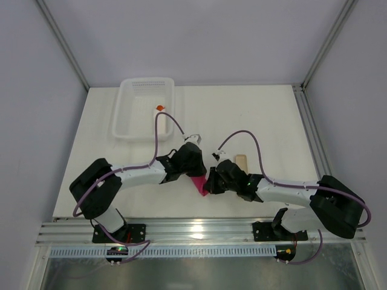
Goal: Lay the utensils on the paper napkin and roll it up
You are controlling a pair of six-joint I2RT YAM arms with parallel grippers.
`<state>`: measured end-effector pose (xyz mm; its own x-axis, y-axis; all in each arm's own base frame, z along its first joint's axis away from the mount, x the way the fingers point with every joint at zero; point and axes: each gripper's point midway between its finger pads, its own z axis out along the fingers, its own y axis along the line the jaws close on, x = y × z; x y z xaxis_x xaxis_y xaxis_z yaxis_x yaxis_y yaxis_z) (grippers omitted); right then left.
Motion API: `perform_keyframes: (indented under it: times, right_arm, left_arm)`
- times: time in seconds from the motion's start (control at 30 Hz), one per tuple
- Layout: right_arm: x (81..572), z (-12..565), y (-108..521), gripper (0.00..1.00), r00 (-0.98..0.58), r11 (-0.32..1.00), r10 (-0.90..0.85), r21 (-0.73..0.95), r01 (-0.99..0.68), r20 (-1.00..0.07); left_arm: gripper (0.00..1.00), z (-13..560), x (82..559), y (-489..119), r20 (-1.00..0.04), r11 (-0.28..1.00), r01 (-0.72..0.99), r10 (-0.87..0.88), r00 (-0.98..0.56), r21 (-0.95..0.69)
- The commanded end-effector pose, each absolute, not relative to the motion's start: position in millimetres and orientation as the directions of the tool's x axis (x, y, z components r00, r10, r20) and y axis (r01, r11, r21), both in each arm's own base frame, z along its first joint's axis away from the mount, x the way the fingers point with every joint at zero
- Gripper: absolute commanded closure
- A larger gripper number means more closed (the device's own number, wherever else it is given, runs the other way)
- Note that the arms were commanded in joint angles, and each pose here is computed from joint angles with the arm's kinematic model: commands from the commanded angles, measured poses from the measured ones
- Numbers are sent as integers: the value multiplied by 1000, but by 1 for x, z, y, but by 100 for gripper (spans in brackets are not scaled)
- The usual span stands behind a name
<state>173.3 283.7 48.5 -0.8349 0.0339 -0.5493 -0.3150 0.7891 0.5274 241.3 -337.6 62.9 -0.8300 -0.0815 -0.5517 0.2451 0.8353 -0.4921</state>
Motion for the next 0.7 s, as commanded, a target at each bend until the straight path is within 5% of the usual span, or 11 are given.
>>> perform_keyframes:
  times: [0.0,0.67]
  right_arm:
    - [174,47,281,96,-827,796,43,519,-311,-561]
    - [158,14,272,96,-868,811,25,517,-273,-496]
  left_arm:
    - [100,83,252,-355,-591,801,291,-94,-801,-522]
    - [100,67,259,-373,-570,804,299,-60,-819,-514]
